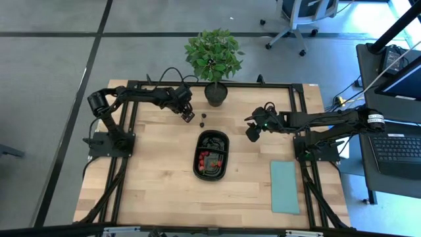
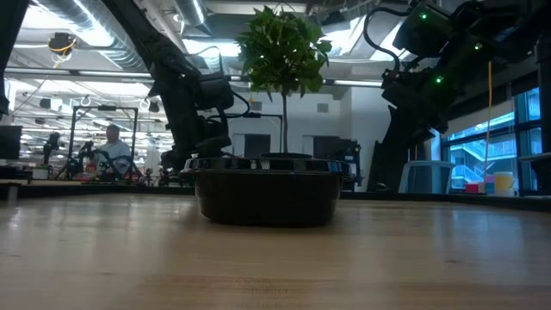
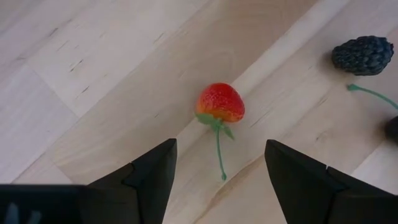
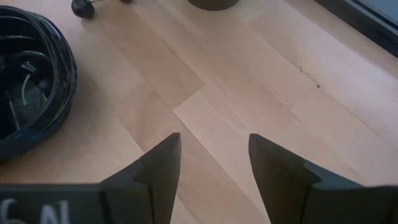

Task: Pick and placing Produce into tupperware
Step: Put the red strawberry into the black container with the other red fruits

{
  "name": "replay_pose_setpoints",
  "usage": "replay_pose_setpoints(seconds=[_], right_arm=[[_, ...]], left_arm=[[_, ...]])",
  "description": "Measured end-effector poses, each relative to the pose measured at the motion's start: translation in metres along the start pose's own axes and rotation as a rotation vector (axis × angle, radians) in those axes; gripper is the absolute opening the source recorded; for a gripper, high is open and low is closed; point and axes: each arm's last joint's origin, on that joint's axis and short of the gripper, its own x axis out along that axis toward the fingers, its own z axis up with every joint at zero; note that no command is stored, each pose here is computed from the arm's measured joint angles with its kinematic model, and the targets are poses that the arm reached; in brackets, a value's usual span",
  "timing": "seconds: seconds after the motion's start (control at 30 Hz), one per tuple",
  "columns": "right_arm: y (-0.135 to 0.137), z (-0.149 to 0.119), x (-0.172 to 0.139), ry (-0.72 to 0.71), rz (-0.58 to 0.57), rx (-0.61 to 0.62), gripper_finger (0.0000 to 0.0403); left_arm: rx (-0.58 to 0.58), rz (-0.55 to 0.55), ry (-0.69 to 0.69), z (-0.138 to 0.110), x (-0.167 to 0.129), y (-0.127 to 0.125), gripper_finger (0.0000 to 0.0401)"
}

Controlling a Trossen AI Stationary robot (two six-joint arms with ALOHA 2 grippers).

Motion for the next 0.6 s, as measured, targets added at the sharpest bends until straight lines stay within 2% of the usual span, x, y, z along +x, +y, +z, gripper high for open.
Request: replay_pose_setpoints(seconds=[0.2,0.4,0.6], right_arm=[[0.000,0.000,0.000,0.000,0.000,0.000,0.0190],[0.000,0.000,0.000,0.000,0.000,0.000,0.0190],[0.000,0.000,0.000,0.000,0.000,0.000,0.0190]], left_arm=[[0.006,0.009,-0.002,0.000,0.000,0.000,0.0236],[0.053,0.017,0.033,-0.003,0.012,-0.001,0.0236],[0.040,0.019,0.029,-0.003,0.015,-0.001,0.0236]])
